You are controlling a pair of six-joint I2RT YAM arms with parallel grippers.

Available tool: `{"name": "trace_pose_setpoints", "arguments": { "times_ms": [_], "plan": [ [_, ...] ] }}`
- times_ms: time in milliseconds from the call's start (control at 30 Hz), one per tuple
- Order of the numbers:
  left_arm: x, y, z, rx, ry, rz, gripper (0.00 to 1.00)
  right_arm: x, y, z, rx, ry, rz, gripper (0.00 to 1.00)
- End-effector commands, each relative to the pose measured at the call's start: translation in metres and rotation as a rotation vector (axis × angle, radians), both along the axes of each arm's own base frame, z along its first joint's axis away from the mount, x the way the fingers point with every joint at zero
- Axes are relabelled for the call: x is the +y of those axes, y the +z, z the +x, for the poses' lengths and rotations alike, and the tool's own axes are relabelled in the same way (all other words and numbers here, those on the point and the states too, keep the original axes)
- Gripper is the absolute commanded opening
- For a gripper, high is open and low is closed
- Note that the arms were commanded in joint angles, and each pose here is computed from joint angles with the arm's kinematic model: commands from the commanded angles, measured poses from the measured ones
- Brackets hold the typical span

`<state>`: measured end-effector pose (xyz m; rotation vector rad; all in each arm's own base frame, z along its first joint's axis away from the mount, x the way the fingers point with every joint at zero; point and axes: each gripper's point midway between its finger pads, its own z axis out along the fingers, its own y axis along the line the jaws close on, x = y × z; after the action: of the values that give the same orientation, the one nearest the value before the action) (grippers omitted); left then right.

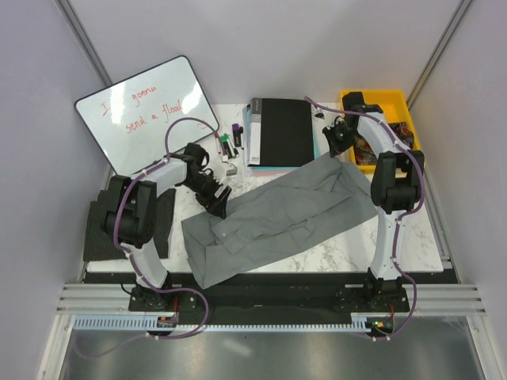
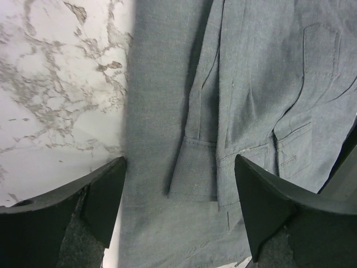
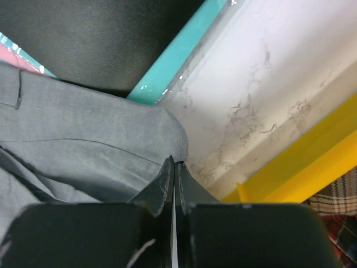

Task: Fold and stack the long sleeve shirts
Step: Fold the shirt

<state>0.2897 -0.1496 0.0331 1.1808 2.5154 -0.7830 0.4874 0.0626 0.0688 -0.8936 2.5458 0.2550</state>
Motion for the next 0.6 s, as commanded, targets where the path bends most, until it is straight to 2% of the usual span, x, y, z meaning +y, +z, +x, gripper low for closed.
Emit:
{"name": "trace_pose_setpoints", "arguments": {
  "times_ms": [0,33,233,400,567],
  "plan": [
    [-0.001,0.01,-0.003,-0.039,-0.011,-0.03,0.82,0.022,0.047,-0.004,-0.071,0.038,0.078,0.0],
    [0.0,0.009,-0.005,-0.035,-0.01,-0.032,0.78,0.025,0.05,-0.004,-0.078,0.037,0.084,0.0],
    [0.004,0.006,-0.013,-0.016,0.002,-0.017,0.67,0.061,0.087,0.001,-0.18,0.068,0.092,0.0],
    [0.014,0.003,-0.01,-0.025,0.037,0.024,0.66,0.095,0.094,0.014,-0.23,0.091,0.049,0.0],
    [0.019,0.005,-0.01,-0.025,0.069,0.036,0.64,0.129,0.119,0.051,-0.377,0.065,0.019,0.0]
  ]
}}
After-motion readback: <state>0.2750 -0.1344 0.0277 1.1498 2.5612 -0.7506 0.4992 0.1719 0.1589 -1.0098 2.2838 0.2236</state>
